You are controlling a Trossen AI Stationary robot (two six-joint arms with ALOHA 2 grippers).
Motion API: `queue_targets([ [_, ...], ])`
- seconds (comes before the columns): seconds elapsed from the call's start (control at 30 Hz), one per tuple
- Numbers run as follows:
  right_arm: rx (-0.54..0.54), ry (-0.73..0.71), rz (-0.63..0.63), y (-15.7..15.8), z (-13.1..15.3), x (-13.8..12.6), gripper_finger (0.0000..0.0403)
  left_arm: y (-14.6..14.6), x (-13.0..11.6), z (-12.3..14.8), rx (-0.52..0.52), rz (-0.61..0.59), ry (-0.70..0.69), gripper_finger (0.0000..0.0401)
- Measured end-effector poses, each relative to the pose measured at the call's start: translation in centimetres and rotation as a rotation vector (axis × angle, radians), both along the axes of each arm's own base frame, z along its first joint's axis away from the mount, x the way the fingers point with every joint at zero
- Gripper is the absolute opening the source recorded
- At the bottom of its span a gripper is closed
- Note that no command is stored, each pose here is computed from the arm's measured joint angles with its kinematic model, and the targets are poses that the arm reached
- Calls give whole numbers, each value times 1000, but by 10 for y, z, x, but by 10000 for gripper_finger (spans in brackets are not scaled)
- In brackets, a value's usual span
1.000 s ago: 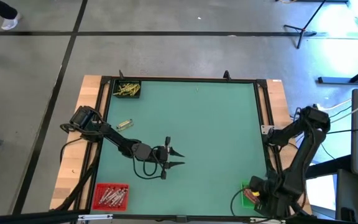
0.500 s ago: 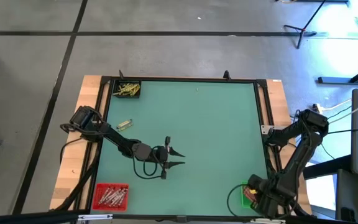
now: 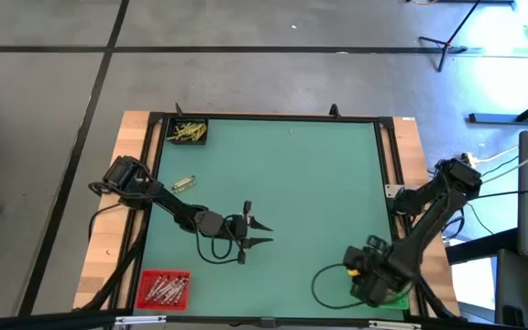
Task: Sort crayons
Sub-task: Put the bottom green crayon into the black bin
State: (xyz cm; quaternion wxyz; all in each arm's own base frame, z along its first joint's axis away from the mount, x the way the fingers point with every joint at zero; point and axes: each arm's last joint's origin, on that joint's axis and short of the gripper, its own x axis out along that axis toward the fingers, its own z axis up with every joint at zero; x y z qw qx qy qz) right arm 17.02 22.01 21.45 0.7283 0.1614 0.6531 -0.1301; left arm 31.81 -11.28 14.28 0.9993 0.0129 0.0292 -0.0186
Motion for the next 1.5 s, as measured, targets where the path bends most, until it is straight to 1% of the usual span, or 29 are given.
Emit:
queue_targets([
  [0.13, -52, -60, 69, -12, 0, 16, 205, 0, 0, 0, 1, 1, 4, 112],
  [0.2, -113, -115, 114, -18, 1, 24, 206, 1, 0, 0, 1, 8, 4, 112],
  [0.3, -239, -202, 192, -27, 2, 34, 206, 2, 0, -1, 10, 47, 21, 112],
  [0.37, -329, -252, 252, -32, 3, 40, 206, 3, -2, 0, 28, 64, 79, 112],
  [0.5, -472, -324, 368, -39, -2, 48, 206, 8, -13, 15, -12, 90, 200, 112],
  [0.6, -525, -333, 394, -49, -12, 53, 206, 16, -26, 28, -48, 127, 319, 112],
  [0.73, -577, -355, 399, -67, -33, 63, 207, 36, -50, 45, -134, 227, 484, 112],
  [0.87, -571, -403, 408, -88, -53, 74, 207, 58, -77, 58, -248, 308, 629, 112],
  [0.97, -533, -459, 426, -104, -65, 84, 207, 74, -96, 61, -343, 357, 760, 112],
  [1.07, -475, -556, 442, -119, -71, 94, 207, 90, -113, 60, -422, 425, 903, 112],
  [1.2, -388, -710, 483, -136, -74, 104, 207, 108, -129, 53, -485, 506, 1088, 112],
  [1.3, -345, -819, 481, -146, -74, 107, 207, 121, -139, 48, -516, 597, 1192, 112],
  [1.43, -311, -921, 462, -153, -74, 107, 207, 136, -148, 45, -552, 704, 1276, 112],
  [1.5, -309, -951, 459, -153, -75, 105, 207, 142, -150, 43, -556, 725, 1296, 112],
])
